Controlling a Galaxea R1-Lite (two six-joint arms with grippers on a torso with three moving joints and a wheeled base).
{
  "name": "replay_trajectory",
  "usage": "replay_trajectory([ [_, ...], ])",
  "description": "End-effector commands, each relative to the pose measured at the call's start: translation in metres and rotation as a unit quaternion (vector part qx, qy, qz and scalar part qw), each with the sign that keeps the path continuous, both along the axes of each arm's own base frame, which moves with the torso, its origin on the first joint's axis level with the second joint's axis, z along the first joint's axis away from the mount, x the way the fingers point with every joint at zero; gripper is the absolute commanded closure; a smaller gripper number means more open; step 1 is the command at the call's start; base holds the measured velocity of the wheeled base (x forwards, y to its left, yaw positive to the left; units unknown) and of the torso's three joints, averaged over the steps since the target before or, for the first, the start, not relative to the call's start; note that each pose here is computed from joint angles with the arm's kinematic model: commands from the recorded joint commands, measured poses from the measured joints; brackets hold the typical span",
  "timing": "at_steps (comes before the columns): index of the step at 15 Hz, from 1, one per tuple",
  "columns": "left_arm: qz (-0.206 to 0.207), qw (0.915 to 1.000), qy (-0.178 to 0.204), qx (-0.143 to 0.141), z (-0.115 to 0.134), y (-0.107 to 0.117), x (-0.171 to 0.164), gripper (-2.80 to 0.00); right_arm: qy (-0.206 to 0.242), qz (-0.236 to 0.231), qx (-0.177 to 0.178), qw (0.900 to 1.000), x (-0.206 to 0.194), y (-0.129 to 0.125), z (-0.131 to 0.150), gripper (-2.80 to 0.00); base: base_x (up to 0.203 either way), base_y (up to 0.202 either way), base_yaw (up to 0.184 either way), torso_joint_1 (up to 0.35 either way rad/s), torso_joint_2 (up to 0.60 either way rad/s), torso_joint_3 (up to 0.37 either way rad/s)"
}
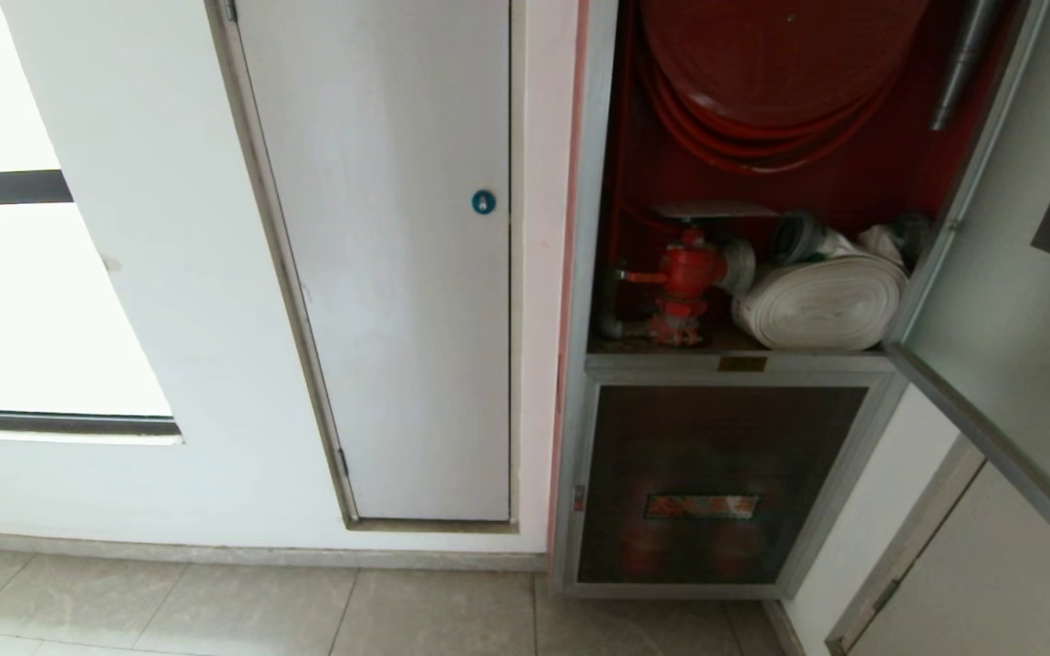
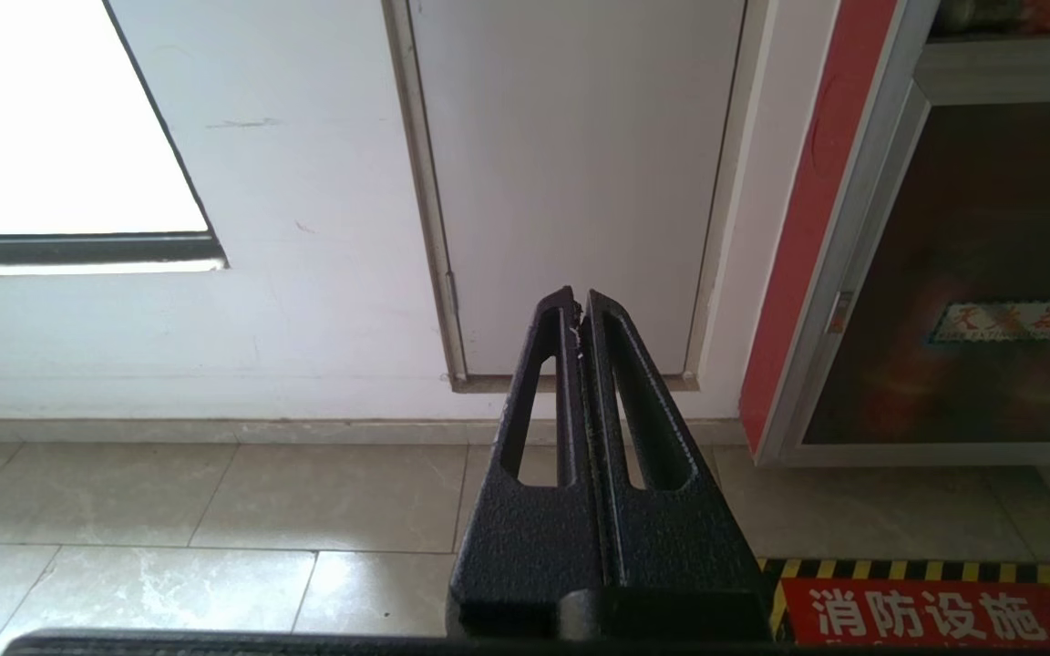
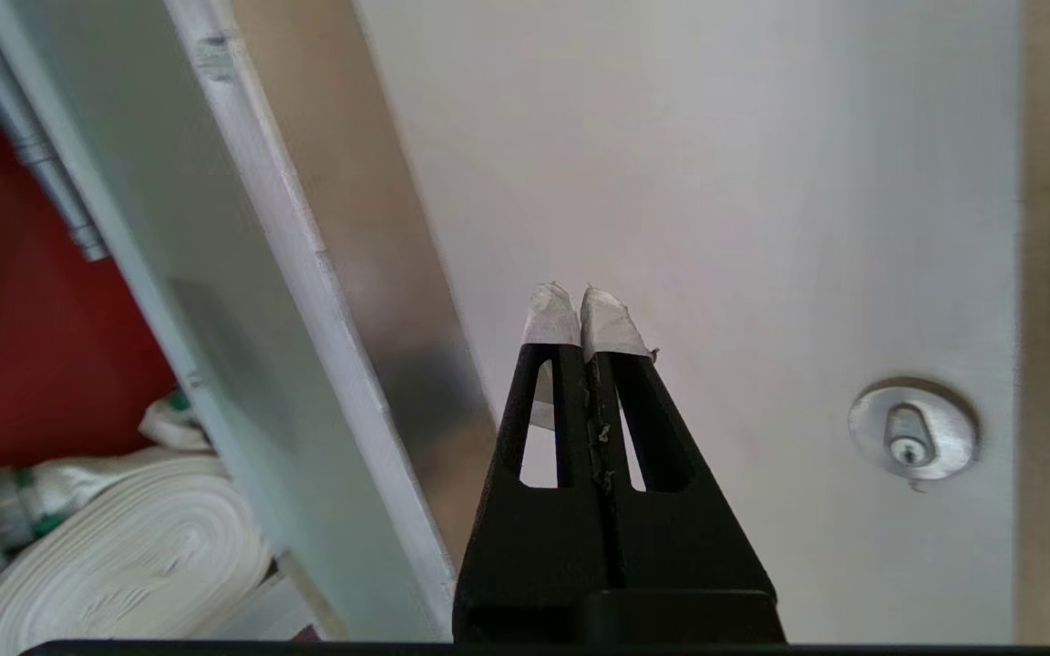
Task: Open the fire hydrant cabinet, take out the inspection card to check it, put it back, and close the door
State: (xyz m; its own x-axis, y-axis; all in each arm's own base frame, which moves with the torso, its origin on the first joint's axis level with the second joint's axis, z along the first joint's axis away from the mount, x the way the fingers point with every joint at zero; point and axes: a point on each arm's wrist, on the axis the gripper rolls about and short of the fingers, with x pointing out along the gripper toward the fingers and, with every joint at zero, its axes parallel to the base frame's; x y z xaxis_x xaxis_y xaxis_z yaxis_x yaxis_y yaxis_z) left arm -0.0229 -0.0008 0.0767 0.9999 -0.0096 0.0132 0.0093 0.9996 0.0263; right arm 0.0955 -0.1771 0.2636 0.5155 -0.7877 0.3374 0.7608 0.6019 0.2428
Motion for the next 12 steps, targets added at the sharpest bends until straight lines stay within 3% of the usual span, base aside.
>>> replay_trajectory([
  [1,0.000,1.0000,0.004,0.000,-0.002,0.000,0.001,0.00,-0.004,0.007,-0.010,1.000,-0.002,0.005,0.003,0.00,0.000,0.000,0.000,0.000,0.00,0.000],
  [12,0.000,1.0000,0.003,0.000,-0.002,0.000,0.000,0.00,-0.002,0.059,-0.016,0.998,0.003,0.029,0.000,0.00,0.000,0.000,0.000,0.000,0.00,0.000],
])
